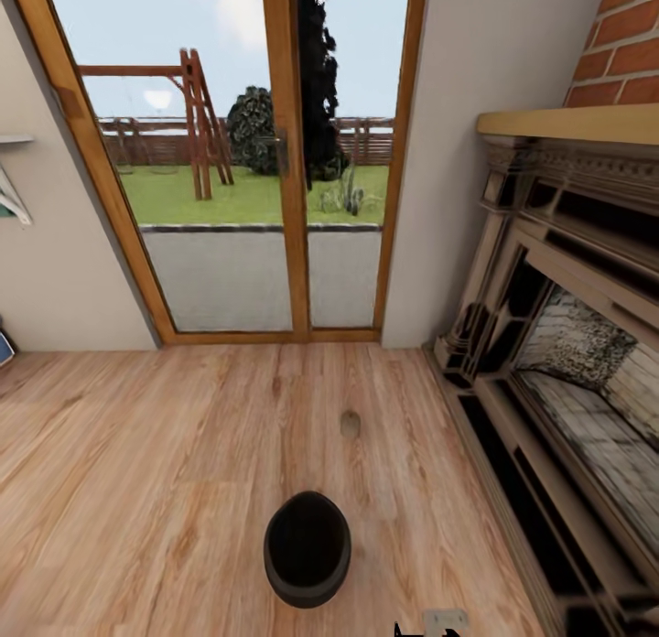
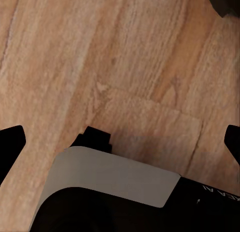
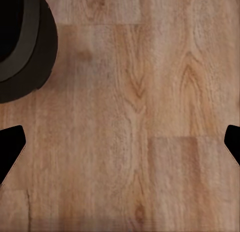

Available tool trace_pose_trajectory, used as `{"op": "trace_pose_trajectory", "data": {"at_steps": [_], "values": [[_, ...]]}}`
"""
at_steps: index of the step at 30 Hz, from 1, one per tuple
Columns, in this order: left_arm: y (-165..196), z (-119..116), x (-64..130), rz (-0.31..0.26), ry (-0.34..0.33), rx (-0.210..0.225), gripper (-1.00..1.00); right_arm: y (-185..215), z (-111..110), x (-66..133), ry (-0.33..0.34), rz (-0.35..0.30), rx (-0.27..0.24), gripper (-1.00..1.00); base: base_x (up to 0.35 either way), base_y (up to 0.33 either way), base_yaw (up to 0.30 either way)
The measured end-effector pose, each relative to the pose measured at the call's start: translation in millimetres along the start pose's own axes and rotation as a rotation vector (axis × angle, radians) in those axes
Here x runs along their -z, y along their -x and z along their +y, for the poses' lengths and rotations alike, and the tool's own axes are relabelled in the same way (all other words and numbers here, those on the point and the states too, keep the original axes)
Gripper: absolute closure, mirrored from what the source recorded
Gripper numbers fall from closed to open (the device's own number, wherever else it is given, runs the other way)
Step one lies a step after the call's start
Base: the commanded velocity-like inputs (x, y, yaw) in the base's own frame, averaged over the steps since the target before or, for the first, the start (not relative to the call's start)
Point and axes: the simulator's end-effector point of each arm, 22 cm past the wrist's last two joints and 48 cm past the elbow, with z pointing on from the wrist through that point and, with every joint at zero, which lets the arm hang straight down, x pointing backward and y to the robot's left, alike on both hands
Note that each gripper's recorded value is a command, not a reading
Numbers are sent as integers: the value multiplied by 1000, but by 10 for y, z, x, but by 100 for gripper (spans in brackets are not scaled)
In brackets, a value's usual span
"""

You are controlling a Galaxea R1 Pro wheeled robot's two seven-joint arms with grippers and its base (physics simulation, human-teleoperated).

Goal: Place each of the two pumpkins and all three candles from the living room inside a cabinet in the living room (use any cabinet), then make sure every cabinet is closed, and position the cauldron so it is next to a table in the living room.

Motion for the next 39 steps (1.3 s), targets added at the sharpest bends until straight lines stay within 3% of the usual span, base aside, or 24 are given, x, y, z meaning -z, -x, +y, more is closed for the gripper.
{"op": "trace_pose_trajectory", "data": {"at_steps": [9,23,39], "values": [[4,-2,-1,-1,0,-2,-100,0,0,-2,0,0,0,-100,244,0,0],[96,-88,-3,-35,-17,10,-100,-1,0,-3,0,1,0,-100,19,0,0],[168,-109,253,-24,-19,9,-100,157,-8,217,1,2,3,-100,0,0,0]]}}
